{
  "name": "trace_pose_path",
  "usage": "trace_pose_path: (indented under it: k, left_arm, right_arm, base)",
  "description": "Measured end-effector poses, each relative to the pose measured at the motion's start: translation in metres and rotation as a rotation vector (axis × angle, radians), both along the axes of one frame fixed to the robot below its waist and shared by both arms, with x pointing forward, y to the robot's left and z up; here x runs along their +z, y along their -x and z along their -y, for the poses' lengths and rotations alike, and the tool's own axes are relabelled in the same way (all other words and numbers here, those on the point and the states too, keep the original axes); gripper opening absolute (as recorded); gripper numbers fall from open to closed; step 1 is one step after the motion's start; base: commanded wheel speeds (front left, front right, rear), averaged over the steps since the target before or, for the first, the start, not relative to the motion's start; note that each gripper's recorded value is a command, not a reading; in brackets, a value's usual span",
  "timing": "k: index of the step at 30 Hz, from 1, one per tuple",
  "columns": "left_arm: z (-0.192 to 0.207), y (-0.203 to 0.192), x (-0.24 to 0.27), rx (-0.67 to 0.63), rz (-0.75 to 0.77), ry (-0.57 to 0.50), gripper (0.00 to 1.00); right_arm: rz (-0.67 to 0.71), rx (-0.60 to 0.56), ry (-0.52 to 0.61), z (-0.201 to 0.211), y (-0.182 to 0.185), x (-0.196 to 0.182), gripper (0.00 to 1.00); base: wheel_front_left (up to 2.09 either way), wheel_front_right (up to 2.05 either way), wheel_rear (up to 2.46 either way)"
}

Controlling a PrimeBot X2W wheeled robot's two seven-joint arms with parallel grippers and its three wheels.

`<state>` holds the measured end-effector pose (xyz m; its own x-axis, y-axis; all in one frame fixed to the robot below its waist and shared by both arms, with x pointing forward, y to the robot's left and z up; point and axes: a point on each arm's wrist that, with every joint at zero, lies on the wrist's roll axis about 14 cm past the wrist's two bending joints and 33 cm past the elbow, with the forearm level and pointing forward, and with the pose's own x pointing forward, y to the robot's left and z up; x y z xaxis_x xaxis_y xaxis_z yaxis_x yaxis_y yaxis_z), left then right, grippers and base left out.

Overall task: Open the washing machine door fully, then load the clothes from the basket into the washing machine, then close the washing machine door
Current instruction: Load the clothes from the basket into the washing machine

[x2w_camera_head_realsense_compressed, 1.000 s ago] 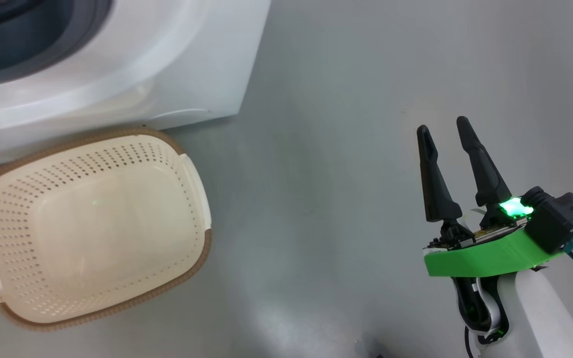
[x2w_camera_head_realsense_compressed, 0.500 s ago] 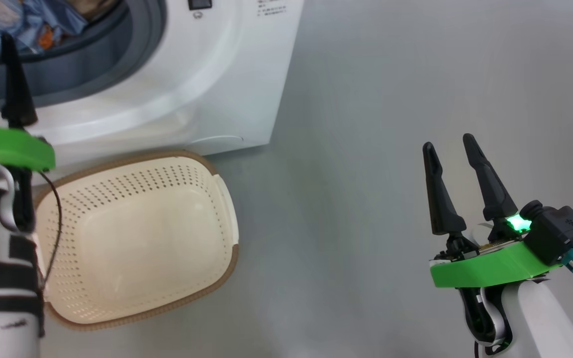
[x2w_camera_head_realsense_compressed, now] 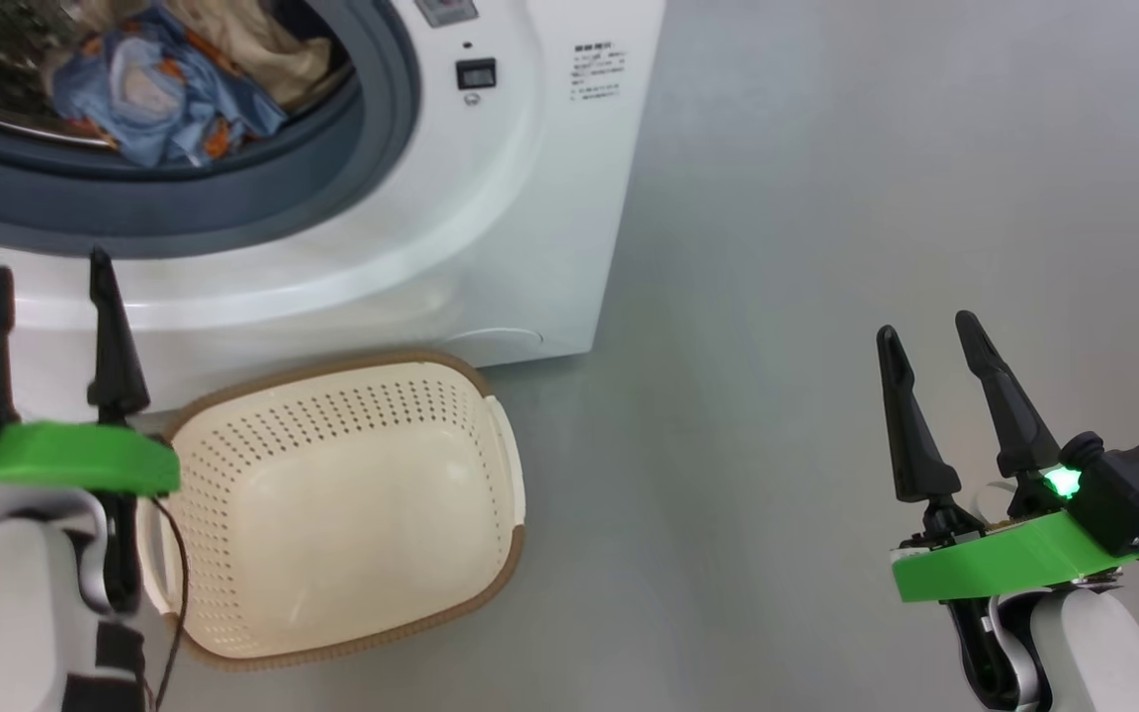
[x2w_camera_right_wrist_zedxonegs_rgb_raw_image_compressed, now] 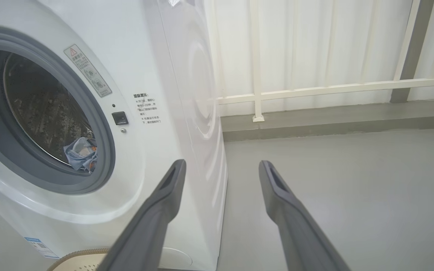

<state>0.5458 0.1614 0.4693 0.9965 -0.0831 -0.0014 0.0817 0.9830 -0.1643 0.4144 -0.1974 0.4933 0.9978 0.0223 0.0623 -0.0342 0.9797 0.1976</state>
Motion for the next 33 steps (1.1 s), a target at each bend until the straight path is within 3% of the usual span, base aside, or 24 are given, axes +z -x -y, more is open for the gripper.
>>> trace_pose_path:
  k: [21,33]
  left_arm:
    - [-0.042,0.097,0.014,0.08,0.023,-0.058,1.0]
    - [-0.053,0.132,0.013,0.103,0.018,-0.077,1.0]
  right_arm:
    - [0.018,0.038,0.002,-0.009,0.029,0.01,1.0]
    - [0.016,0.044,-0.007,-0.011,0.04,0.011,1.0]
  base:
    - [0.0,0.0,0.0]
    - [0.0,0.0,0.0]
